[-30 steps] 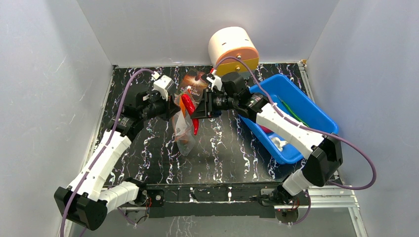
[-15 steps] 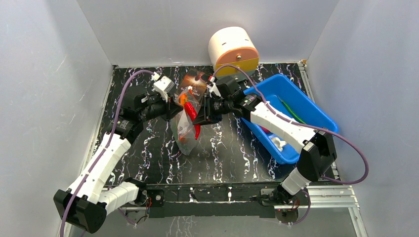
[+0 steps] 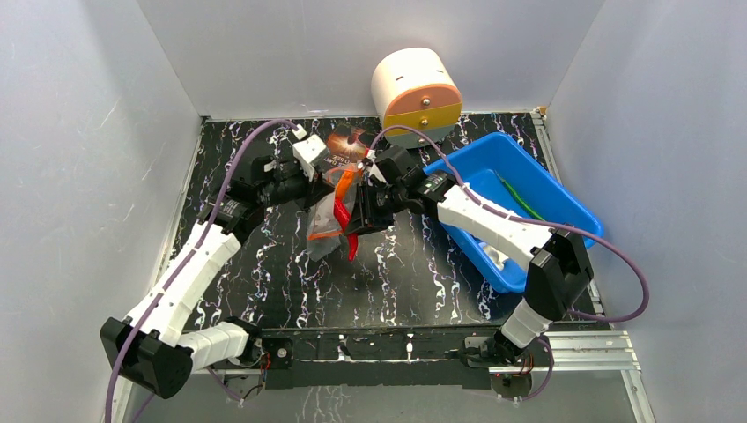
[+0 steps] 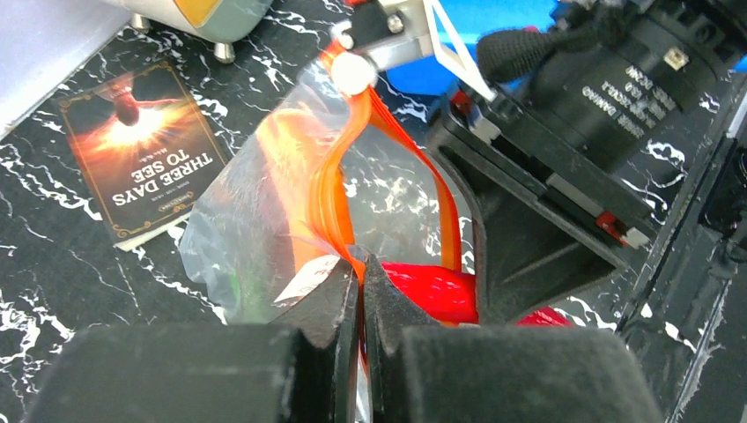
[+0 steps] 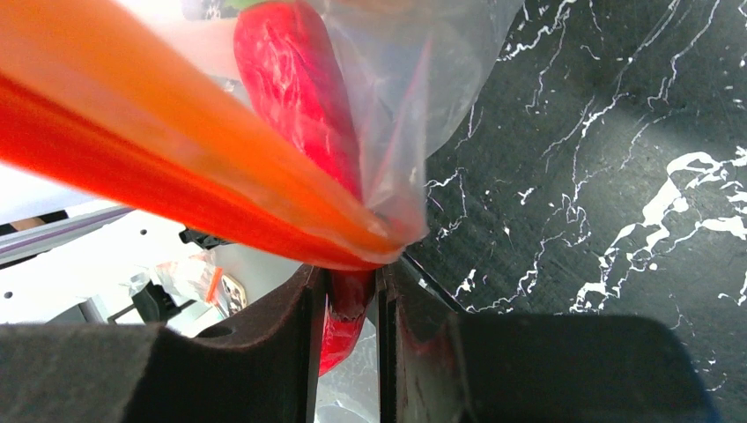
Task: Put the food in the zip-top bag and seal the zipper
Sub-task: Place the fake vegetable in the zipper food storage bag.
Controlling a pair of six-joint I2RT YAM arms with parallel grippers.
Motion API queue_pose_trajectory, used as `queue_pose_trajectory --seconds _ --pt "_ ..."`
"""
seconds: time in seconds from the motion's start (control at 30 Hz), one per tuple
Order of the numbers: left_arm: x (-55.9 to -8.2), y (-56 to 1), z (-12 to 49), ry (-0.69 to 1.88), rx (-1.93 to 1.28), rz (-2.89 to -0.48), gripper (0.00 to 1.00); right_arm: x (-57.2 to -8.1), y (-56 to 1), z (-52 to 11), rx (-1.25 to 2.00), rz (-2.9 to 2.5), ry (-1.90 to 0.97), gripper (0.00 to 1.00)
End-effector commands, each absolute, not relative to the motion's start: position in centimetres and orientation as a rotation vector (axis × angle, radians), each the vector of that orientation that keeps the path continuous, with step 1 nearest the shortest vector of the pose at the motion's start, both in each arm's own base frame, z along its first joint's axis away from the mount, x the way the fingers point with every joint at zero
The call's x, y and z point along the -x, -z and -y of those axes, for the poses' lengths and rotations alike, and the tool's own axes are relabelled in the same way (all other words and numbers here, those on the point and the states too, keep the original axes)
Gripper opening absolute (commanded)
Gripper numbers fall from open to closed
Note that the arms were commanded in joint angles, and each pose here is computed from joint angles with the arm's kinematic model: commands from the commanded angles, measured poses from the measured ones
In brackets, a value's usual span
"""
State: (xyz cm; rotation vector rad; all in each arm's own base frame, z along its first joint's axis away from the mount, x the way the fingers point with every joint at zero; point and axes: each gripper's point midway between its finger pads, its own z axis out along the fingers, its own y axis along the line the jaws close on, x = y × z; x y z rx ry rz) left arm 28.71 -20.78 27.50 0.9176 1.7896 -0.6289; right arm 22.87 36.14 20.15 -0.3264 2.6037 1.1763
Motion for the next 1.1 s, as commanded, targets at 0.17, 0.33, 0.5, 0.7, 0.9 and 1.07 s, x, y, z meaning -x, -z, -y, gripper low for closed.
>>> queue_pose_trajectory --seconds 0.17,0.33,0.5,0.7,0.9,1.07 --pt "-25.2 -26.4 22.1 0.78 -0.956 -1.733 0.0 -24.3 -22.0 -38.5 0.284 -2.493 -1.298 0.08" --pt "-24.4 -25.9 22.1 0.811 -0.946 -1.732 0.0 -24.6 -22.3 -39.1 0.244 -2.471 -1.345 0.1" --pt "-23.9 -25.7 22.2 0.831 -0.946 -1.734 0.0 -25.2 -23.3 -39.5 0.198 -2.435 -1.385 0.15" --pt "-23.4 -26.0 22.5 0.876 -0.932 -1.719 0.0 -26.6 -24.3 -39.3 0.099 -2.37 -1.397 0.18" --pt "-23.0 -26.6 22.4 0.889 -0.912 -1.703 0.0 -28.0 -24.7 -39.4 0.045 -2.321 -1.421 0.26" --pt "-22.8 -26.3 22.4 0.896 -0.911 -1.709 0.0 -28.5 -24.8 -39.5 0.034 -2.299 -1.433 0.27"
